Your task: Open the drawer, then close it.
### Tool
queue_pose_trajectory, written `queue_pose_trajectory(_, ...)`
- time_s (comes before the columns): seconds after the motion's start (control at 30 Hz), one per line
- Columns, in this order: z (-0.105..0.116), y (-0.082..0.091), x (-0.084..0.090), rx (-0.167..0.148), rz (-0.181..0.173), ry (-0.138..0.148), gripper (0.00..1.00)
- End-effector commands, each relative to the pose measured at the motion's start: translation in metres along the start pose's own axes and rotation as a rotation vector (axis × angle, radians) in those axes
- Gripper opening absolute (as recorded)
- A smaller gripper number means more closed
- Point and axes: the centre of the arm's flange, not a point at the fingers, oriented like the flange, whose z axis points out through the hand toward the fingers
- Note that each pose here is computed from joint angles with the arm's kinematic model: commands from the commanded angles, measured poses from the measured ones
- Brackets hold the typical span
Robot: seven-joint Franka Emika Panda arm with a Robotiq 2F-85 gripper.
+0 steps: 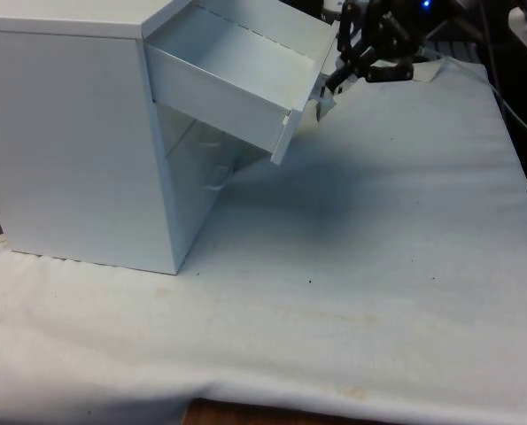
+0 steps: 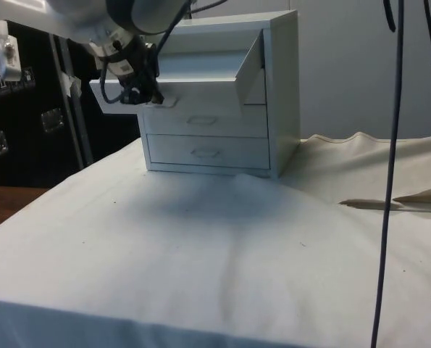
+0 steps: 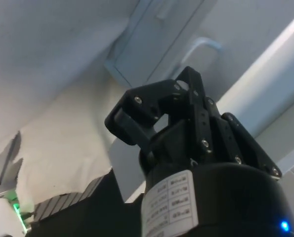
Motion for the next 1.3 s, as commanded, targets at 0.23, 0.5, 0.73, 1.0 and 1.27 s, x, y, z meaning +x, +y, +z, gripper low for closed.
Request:
queue_pose_trajectory(0.23,-0.002,0.012,0.002,-0.048,-0.002,0.006,0.00)
queue_pose_trajectory(0.5,-0.005,0.016,0.004,-0.078,-0.003,0.007,0.00)
queue_pose_trajectory(0.73,-0.010,0.024,0.006,-0.126,-0.002,0.010,0.00)
queue_pose_trajectory(1.0,-0.010,0.034,0.007,-0.162,-0.001,0.010,0.00)
queue_pose_trajectory(1.27,-0.004,0.049,0.005,-0.165,0.017,0.006,0.00)
